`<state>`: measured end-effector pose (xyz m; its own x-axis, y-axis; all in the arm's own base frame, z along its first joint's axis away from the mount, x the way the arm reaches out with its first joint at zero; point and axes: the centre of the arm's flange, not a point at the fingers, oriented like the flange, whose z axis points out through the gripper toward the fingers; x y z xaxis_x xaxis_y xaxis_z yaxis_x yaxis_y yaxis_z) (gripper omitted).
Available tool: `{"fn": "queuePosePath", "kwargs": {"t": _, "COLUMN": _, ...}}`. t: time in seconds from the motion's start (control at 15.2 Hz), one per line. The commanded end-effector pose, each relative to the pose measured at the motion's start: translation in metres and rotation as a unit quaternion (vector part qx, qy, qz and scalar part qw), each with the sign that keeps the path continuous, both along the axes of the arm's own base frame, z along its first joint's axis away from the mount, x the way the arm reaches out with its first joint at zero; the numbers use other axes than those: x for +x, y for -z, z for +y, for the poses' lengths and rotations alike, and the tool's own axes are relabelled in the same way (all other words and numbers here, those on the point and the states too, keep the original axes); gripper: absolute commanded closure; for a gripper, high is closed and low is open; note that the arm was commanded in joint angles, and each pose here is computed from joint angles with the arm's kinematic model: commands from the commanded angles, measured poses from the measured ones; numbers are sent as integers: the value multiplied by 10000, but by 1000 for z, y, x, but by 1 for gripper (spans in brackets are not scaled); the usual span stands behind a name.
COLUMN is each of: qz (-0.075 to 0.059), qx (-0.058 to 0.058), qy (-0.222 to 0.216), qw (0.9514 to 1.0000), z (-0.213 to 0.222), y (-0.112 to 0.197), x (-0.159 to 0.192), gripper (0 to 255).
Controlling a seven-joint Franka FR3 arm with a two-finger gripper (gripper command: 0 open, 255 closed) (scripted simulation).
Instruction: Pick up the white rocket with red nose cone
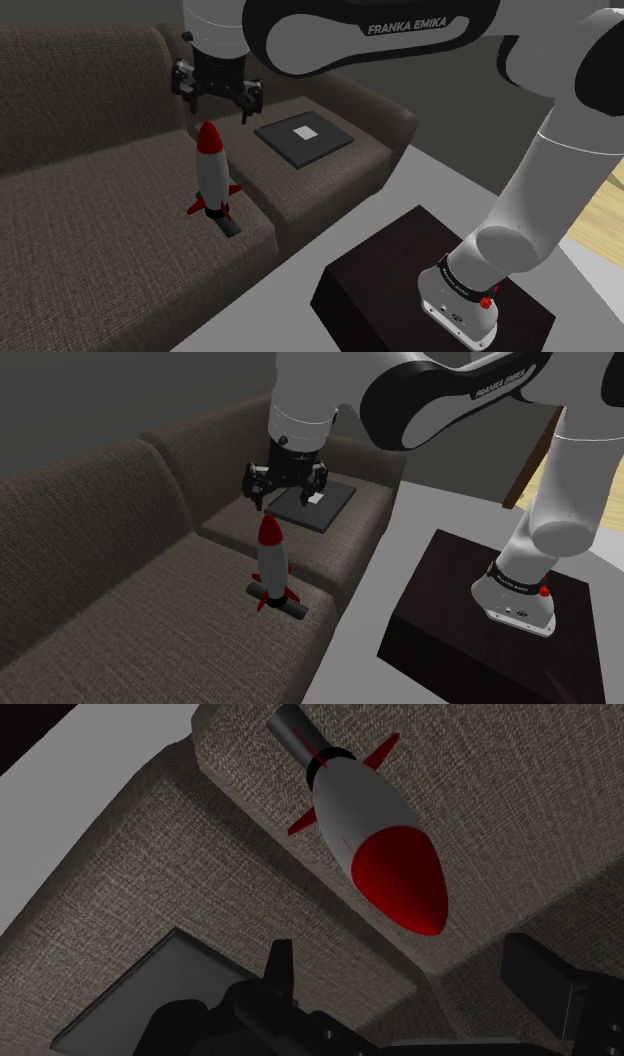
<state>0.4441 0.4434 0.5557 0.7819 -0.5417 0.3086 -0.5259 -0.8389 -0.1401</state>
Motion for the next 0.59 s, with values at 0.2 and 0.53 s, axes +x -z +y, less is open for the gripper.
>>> {"fn": "queuePosePath", "kwargs": {"t": 0.2, "qz": -131, "qx": -44, "qy": 155, "qw": 9998, "z": 22, "y": 20, "x": 15, "gripper": 0}}
{"fn": "queuePosePath", "kwargs": {"t": 0.53, "qz": -131, "qx": -44, "qy": 155, "qw": 9998, "z": 22, "y": 44, "x": 15, "gripper": 0}}
